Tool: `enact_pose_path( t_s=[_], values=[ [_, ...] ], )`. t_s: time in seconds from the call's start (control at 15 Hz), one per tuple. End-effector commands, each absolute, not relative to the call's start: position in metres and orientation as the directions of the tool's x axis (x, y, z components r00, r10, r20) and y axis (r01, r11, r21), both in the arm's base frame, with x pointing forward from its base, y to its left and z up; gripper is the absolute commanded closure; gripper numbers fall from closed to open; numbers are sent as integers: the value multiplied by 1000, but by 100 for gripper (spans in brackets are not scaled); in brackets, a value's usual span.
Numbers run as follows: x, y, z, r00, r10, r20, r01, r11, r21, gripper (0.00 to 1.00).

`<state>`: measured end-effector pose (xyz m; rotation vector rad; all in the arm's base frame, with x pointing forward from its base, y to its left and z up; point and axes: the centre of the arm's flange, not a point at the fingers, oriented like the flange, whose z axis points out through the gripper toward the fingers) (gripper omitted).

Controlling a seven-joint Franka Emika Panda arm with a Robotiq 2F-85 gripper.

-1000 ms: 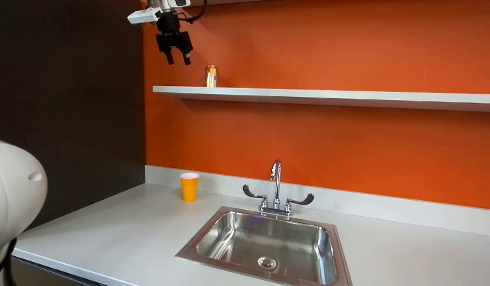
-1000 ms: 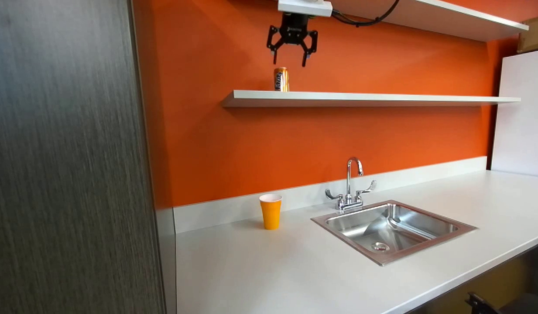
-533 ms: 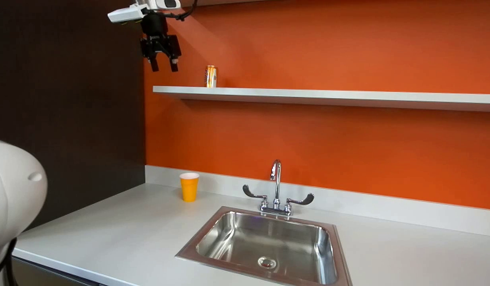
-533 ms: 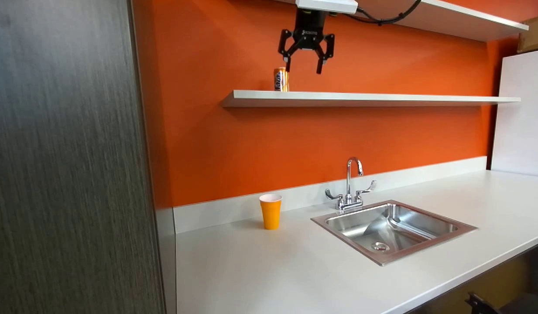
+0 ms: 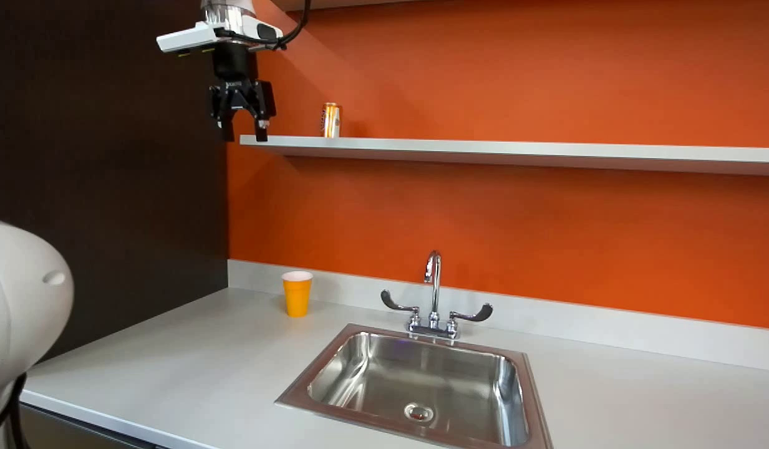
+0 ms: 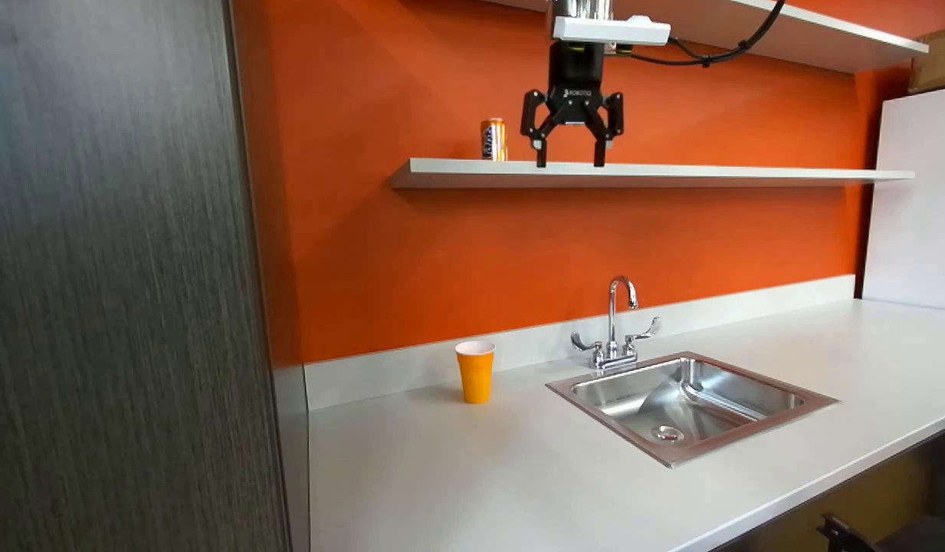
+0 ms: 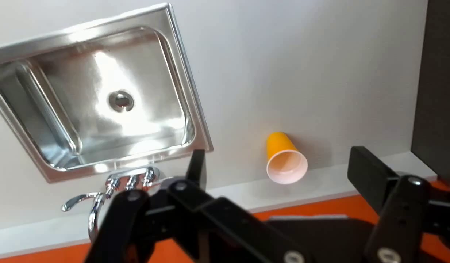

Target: Put the soda can on the shelf

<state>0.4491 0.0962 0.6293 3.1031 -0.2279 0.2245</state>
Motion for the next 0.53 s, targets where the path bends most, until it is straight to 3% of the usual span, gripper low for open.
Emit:
enact_pose_path(
  t_s=[0.0, 0.47],
  values=[
    [443, 76, 601, 987, -152, 54, -153, -988, 13, 0],
    [440, 59, 541, 986, -156, -50, -155, -988, 21, 0]
  ],
)
